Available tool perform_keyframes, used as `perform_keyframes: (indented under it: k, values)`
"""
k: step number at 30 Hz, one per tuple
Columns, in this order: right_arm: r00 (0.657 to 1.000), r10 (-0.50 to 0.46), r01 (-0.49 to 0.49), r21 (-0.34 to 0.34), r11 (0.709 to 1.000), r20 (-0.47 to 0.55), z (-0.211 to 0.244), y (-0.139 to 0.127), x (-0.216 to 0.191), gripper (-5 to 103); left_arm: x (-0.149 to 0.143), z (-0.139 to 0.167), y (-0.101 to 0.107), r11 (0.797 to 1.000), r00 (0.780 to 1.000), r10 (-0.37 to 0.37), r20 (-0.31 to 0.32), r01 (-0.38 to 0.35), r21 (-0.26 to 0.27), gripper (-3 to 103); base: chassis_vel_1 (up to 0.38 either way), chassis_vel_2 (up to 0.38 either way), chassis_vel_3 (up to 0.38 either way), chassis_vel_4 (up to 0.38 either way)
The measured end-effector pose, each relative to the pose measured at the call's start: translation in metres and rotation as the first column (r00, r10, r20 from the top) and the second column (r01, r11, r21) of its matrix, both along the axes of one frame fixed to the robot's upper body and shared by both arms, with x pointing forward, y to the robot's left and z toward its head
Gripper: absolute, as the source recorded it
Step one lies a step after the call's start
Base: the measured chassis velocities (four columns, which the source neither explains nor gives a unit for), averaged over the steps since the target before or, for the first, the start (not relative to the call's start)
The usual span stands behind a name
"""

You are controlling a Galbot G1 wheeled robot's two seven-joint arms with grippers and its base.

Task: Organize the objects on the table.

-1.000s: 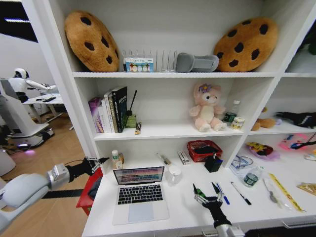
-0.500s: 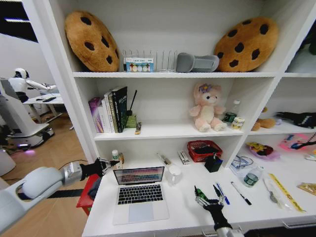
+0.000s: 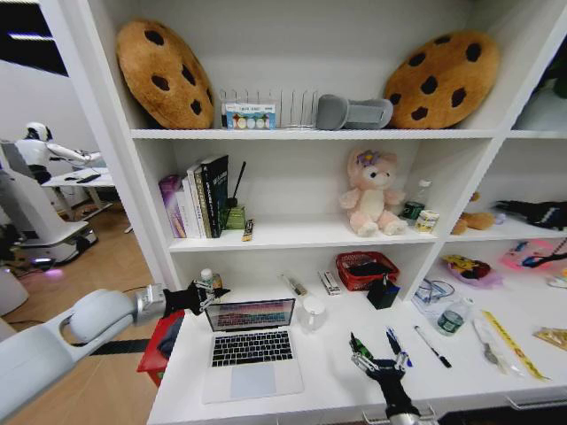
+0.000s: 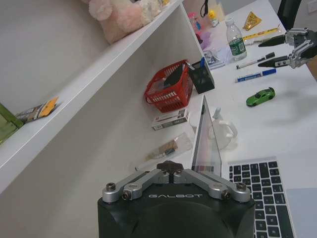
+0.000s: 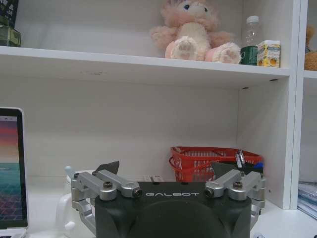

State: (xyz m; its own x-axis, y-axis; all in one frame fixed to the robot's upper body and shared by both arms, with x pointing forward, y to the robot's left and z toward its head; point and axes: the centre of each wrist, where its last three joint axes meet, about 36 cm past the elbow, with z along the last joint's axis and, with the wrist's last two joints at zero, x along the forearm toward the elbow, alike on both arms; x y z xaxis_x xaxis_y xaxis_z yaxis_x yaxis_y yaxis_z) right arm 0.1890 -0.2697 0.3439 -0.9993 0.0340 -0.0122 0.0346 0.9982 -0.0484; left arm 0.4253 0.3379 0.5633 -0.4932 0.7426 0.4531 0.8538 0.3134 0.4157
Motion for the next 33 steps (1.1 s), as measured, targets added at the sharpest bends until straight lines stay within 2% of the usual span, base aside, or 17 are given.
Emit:
perform_keyframes:
  k: [7, 14, 21, 33]
  values:
    - [1.0, -0.012, 0.012, 0.006, 1.0, 0.002, 0.0, 0.002, -0.003, 100, 0.019, 0.003, -0.022, 0.999, 0.999, -0.049, 0.01, 0.049, -0.008, 0, 0.0, 0.0, 0.0, 0.0]
    - [1.0, -0.029, 0.029, 0.018, 0.999, 0.004, -0.005, 0.008, -0.004, 100, 0.027, -0.007, -0.044, 0.992, 0.991, -0.128, -0.026, 0.128, 0.018, 0, 0.0, 0.0, 0.0, 0.0]
    - [0.999, -0.038, 0.038, 0.021, 0.999, 0.006, -0.004, 0.008, -0.005, 100, 0.035, -0.002, -0.055, 0.985, 0.985, -0.172, -0.022, 0.173, 0.027, 0, 0.0, 0.0, 0.0, 0.0]
    - [0.999, -0.05, 0.05, 0.019, 0.999, 0.022, 0.002, 0.0, -0.002, 100, 0.054, 0.007, -0.068, 0.978, 0.978, -0.206, -0.006, 0.206, 0.041, 0, 0.0, 0.0, 0.0, 0.0]
